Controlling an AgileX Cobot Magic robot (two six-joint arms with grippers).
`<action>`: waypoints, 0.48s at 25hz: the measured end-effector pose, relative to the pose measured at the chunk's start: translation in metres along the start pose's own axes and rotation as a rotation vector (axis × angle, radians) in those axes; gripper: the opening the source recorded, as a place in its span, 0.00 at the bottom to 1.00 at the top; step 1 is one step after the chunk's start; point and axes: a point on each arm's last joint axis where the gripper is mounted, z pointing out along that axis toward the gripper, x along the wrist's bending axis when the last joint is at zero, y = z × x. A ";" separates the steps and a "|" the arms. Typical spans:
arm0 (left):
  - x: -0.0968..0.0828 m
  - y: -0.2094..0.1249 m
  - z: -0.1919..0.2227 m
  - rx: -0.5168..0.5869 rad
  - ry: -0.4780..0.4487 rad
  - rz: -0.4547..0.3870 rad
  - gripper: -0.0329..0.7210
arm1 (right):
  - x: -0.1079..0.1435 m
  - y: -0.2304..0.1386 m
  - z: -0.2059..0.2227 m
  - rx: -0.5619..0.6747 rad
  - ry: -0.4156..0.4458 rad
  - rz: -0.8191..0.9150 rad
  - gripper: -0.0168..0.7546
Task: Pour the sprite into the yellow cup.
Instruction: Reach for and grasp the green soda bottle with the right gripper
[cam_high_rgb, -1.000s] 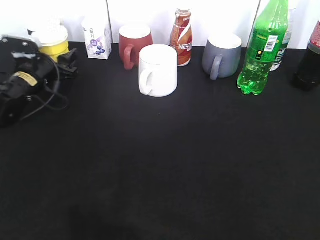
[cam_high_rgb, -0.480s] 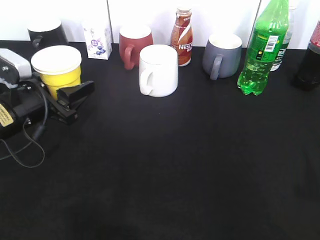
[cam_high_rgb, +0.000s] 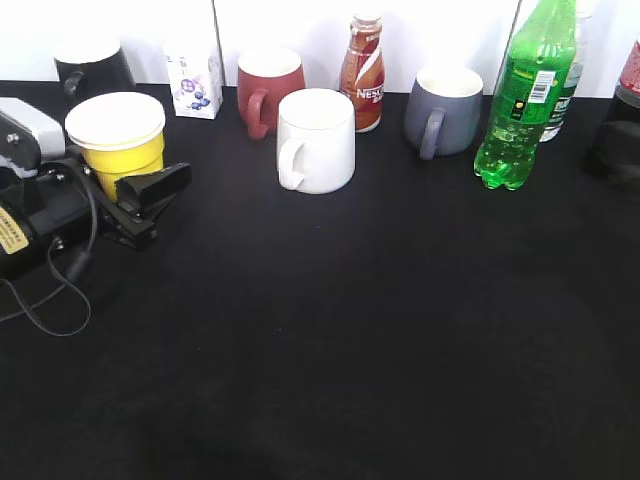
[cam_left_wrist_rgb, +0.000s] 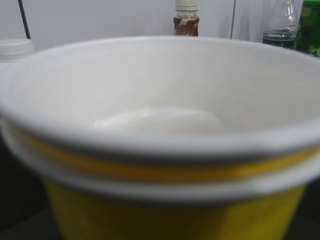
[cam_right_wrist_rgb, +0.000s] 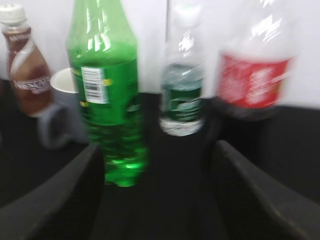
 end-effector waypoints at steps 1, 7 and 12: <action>0.000 0.000 0.000 0.000 0.000 0.000 0.64 | 0.015 -0.004 0.010 0.018 0.019 -0.009 0.69; -0.001 0.000 0.000 0.002 -0.011 0.004 0.64 | 0.024 -0.027 0.053 -0.078 -0.043 0.041 0.88; -0.002 0.000 0.000 0.003 -0.018 0.007 0.64 | 0.028 -0.035 0.100 -0.110 -0.032 0.052 0.88</action>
